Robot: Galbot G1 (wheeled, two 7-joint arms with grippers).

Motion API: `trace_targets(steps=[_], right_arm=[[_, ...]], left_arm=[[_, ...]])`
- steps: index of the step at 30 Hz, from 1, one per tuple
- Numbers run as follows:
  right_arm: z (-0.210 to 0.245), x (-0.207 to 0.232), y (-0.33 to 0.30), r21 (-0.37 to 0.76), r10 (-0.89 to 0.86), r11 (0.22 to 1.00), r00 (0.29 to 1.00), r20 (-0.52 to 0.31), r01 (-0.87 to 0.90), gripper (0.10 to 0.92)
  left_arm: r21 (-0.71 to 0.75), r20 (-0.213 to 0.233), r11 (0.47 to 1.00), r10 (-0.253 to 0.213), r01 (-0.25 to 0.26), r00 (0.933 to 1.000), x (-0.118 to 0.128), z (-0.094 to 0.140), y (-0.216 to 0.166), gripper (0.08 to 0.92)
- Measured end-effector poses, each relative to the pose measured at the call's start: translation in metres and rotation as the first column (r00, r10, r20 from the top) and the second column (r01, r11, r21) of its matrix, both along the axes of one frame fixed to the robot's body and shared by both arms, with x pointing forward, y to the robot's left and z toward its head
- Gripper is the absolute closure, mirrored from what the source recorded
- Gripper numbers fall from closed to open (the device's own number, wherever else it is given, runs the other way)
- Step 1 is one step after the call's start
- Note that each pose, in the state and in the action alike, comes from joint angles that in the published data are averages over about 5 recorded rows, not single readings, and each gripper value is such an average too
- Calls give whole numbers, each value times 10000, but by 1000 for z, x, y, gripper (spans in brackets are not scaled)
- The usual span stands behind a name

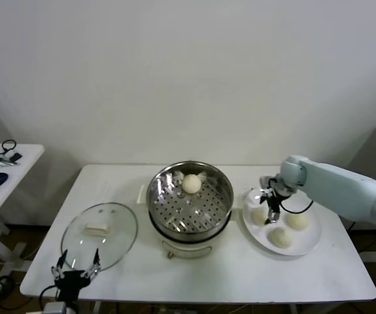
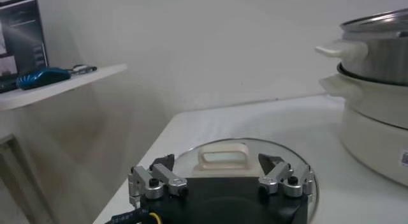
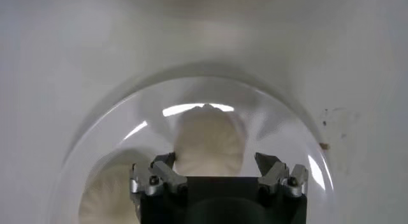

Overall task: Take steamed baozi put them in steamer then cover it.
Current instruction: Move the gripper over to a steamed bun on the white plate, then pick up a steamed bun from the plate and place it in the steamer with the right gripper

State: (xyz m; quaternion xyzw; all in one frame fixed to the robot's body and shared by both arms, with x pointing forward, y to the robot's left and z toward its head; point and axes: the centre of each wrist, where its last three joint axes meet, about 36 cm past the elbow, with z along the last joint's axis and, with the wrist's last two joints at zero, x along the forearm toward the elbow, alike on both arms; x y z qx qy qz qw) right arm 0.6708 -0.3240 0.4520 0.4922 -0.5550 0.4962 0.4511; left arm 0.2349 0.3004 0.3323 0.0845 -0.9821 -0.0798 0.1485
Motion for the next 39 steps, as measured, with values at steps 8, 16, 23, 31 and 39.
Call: trace_targets(steps=[8,16,23,31,39], right_arm=[[-7,-1,1,145,-177,9997,9998,-97,178,388],[4,3,0,186,-135,9997,9999,79,134,440],[50,15,3,300,213,9993,9992,347,-223,445],[161,32,35,794,789,9930,9911,1067,-876,445],[239,15,112,1872,1585,9646,9758,1506,-1856,443]], left_arm=[[-2,-5,10000,-12,12,10000,1,-1,0,177],[33,-9,10000,-21,21,10000,1,0,0,177],[37,-21,10000,-64,65,10000,1,0,0,177],[34,57,9998,-171,171,9998,4,3,-2,177],[39,154,9997,-245,244,9996,7,7,-4,177]])
